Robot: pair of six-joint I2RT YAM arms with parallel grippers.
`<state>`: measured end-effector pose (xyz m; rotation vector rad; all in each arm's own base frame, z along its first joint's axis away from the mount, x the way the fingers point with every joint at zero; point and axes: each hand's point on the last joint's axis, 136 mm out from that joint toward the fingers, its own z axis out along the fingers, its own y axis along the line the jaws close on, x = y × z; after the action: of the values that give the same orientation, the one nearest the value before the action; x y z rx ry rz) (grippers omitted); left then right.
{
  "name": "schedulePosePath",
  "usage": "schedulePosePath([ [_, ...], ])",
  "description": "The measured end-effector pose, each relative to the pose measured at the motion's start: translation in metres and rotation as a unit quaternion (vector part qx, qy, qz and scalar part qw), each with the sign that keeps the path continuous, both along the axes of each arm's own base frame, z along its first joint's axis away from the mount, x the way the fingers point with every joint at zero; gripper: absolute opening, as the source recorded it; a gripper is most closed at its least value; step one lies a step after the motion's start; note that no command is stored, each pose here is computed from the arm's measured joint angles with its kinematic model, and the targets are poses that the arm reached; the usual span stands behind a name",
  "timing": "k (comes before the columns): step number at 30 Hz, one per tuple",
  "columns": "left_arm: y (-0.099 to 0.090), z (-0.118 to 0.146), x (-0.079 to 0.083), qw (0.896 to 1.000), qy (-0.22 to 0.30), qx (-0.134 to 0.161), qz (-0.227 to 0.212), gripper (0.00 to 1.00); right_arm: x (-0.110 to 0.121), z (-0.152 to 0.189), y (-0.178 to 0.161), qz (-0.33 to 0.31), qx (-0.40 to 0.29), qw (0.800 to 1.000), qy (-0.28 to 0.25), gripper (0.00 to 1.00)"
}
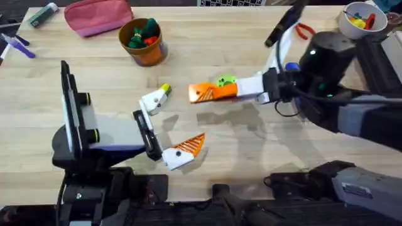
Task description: Pick up the gripper from the table and insert it into the empty holder that is missing its gripper. Then pick up a screw, insert it into the mounting hole, and use the screwdriver to tighten it. Finally, clean up the table by picking up the vegetable and placing it into the bucket.
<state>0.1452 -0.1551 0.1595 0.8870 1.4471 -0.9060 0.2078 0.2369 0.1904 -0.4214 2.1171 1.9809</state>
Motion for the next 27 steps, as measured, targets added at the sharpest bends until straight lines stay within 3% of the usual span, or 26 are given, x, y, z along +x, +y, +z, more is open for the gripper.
schedulePosePath([
  [9, 0.0, 0.0, 0.0, 1.0, 0.0, 0.0, 0.0, 0.985, -0.007, -0.042, 0.003, 0.08, 0.001, 0.988, 0.133, 0.012],
  [16, 0.0, 0.0, 0.0, 1.0, 0.0, 0.0, 0.0, 0.985, 0.006, -0.022, 0.014, 0.12, 0.014, 0.987, 0.105, 0.012],
  [27, 0.0, 0.0, 0.0, 1.0, 0.0, 0.0, -0.001, 0.985, -0.006, -0.006, 0.036, 0.17, 0.018, 0.982, 0.078, 0.012],
])
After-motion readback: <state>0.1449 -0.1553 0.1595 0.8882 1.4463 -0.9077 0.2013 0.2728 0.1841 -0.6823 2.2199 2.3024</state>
